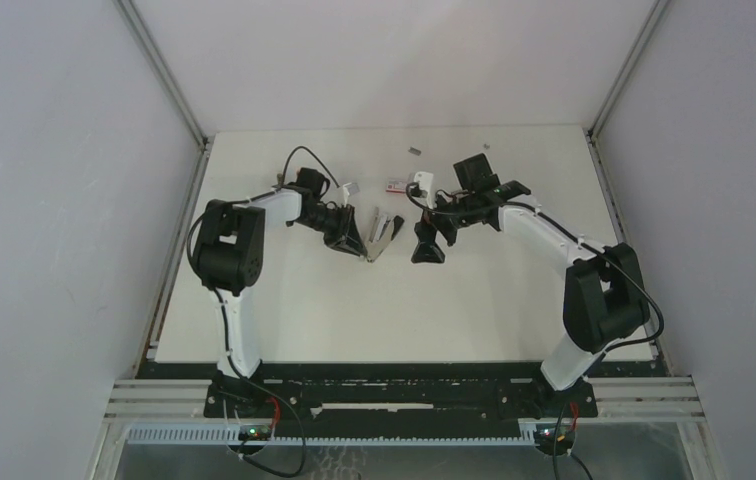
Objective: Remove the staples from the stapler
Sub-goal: Place the stapler at the center of the board.
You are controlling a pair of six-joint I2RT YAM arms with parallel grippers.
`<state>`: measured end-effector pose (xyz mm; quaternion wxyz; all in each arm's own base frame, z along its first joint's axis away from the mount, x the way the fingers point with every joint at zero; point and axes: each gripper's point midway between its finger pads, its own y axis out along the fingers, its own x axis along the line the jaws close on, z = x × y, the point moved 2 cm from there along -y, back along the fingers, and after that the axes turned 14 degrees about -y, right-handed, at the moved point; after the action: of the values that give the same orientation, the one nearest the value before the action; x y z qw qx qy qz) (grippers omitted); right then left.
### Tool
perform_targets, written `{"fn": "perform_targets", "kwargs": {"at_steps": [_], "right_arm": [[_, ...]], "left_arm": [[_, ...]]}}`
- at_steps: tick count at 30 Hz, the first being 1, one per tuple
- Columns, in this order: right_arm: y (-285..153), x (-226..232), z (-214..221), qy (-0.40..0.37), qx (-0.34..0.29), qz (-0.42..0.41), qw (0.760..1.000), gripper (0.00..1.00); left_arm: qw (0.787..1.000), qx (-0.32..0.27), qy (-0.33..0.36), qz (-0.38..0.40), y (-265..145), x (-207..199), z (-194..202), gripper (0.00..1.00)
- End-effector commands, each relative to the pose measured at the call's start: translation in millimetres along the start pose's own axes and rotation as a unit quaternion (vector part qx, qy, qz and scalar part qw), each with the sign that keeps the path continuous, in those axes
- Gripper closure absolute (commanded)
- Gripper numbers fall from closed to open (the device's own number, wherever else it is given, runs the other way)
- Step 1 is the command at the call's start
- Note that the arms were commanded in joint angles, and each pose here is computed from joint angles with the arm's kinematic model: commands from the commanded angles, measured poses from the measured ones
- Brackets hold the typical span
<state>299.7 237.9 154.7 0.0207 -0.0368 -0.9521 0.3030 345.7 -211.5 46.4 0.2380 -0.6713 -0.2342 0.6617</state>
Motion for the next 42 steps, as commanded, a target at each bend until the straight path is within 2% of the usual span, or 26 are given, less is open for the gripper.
{"fn": "perform_targets", "kwargs": {"at_steps": [1,8,16,19,25,29,36,42], "right_arm": [[-9,-6,-13,-0.031,-0.016,0.021,0.999,0.04],[-67,-20,-31,-0.003,-0.084,0.059,0.995,0.02],[-83,-26,-31,0.01,-0.095,0.078,0.992,0.02],[-84,-29,-30,0.019,-0.094,0.084,0.992,0.02],[-84,-30,-27,0.019,-0.087,0.087,0.992,0.02],[-86,-28,-28,0.013,-0.087,0.088,0.992,0.01],[-93,-39,-26,0.031,-0.079,0.123,0.989,0.0],[-107,-49,-23,0.053,-0.084,0.151,0.984,0.0]], "left_arm": [[0.996,-0.03,0.023,-0.08,-4,28,-8,0.81],[0.994,-0.046,0.064,-0.077,-16,12,-12,0.78],[0.991,-0.052,0.089,-0.091,-21,12,-9,0.75],[0.989,-0.054,0.096,-0.098,-24,11,-10,0.67],[0.983,-0.076,0.103,-0.13,-33,12,-18,0.43],[0.977,-0.101,0.121,-0.144,-46,3,-25,0.34],[0.952,-0.13,0.21,-0.181,-61,-32,-31,0.24],[0.902,-0.131,0.334,-0.24,-49,-65,-26,0.21]]}}
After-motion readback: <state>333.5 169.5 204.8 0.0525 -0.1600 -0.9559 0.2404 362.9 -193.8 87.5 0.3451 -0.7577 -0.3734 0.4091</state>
